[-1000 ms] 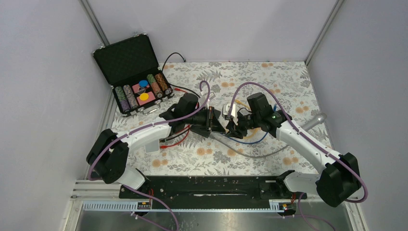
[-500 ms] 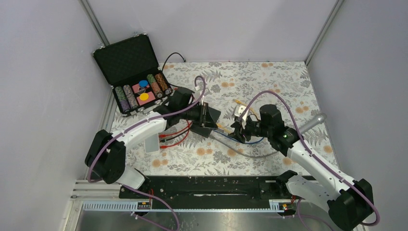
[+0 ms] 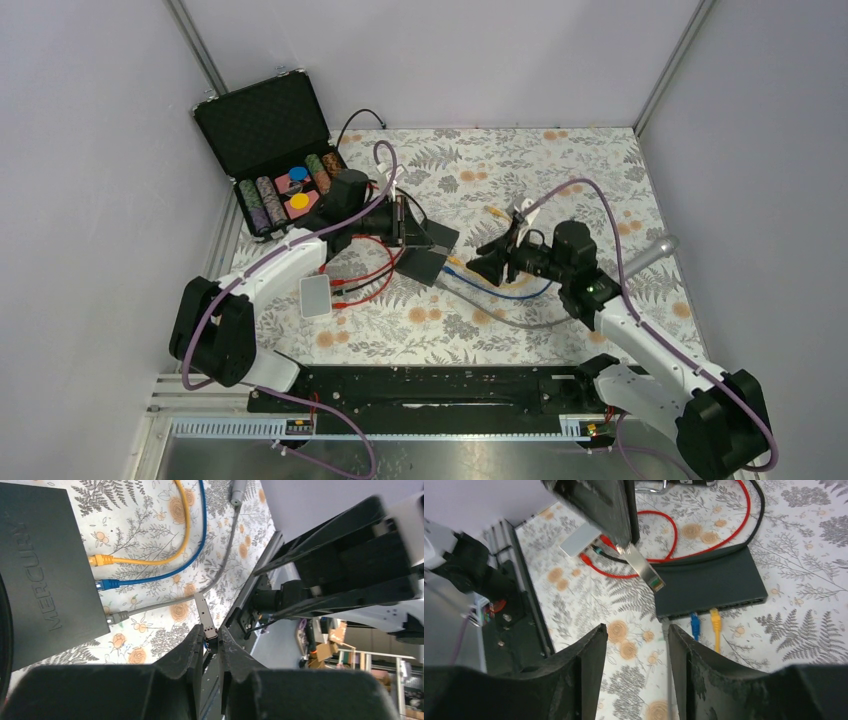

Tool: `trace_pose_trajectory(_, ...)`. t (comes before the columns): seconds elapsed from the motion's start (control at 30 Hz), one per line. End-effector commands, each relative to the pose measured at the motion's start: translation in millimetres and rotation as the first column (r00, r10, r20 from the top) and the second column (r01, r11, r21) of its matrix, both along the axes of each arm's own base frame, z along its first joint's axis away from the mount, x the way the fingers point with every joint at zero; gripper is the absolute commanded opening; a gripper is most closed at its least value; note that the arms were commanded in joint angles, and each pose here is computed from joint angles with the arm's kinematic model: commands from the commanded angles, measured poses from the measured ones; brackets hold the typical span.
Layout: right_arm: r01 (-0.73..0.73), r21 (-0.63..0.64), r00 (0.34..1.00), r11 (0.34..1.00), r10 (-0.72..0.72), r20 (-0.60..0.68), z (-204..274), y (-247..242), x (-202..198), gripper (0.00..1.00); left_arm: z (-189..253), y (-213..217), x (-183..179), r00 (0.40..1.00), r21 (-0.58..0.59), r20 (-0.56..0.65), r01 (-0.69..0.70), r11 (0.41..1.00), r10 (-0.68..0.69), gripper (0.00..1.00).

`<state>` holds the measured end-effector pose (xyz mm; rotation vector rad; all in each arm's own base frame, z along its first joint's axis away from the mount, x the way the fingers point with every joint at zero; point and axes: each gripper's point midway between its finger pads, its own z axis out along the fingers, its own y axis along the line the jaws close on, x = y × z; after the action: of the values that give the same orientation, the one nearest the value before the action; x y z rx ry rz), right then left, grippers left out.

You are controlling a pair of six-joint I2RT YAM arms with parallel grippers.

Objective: Insert the plug into the switch port
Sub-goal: Pick up the plug from the center of the board.

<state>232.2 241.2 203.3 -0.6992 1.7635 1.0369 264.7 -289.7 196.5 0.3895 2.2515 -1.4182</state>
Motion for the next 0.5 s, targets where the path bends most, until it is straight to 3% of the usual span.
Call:
trace_pose_trajectory(0.0, -0.033, -0.034, 0.931, 0.999, 0.043, 0.361, 9, -5, 6, 0.56, 27, -4, -10, 0.998, -0.099, -0.001, 0.065, 0.993, -0.066, 0.00)
trace_pose_trajectory(0.07, -0.085, -0.100, 0.902, 0.991, 0.119, 0.415, 12, -2, 5, 0.56, 21, -3, -13, 0.997, -0.085, -0.045, 0.065, 0.994, -0.069, 0.00)
trace_pose_trajectory(0.13, -0.219, -0.199, 0.854, 0.955, 0.286, 0.435, 7, 7, -6, 0.55, 12, -2, -15, 0.994, -0.065, -0.089, 0.054, 0.996, -0.060, 0.00)
trace_pose_trajectory(0.2, -0.240, -0.286, 0.808, 0.928, 0.354, 0.470, 2, 14, -6, 0.54, 6, -1, -16, 0.991, -0.055, -0.121, 0.045, 0.997, -0.052, 0.00)
trace_pose_trajectory(0.47, -0.308, -0.301, 0.764, 0.903, 0.423, 0.488, 14, 34, -3, 0.56, 0, -5, -17, 0.986, -0.041, -0.160, 0.043, 0.998, -0.049, 0.00)
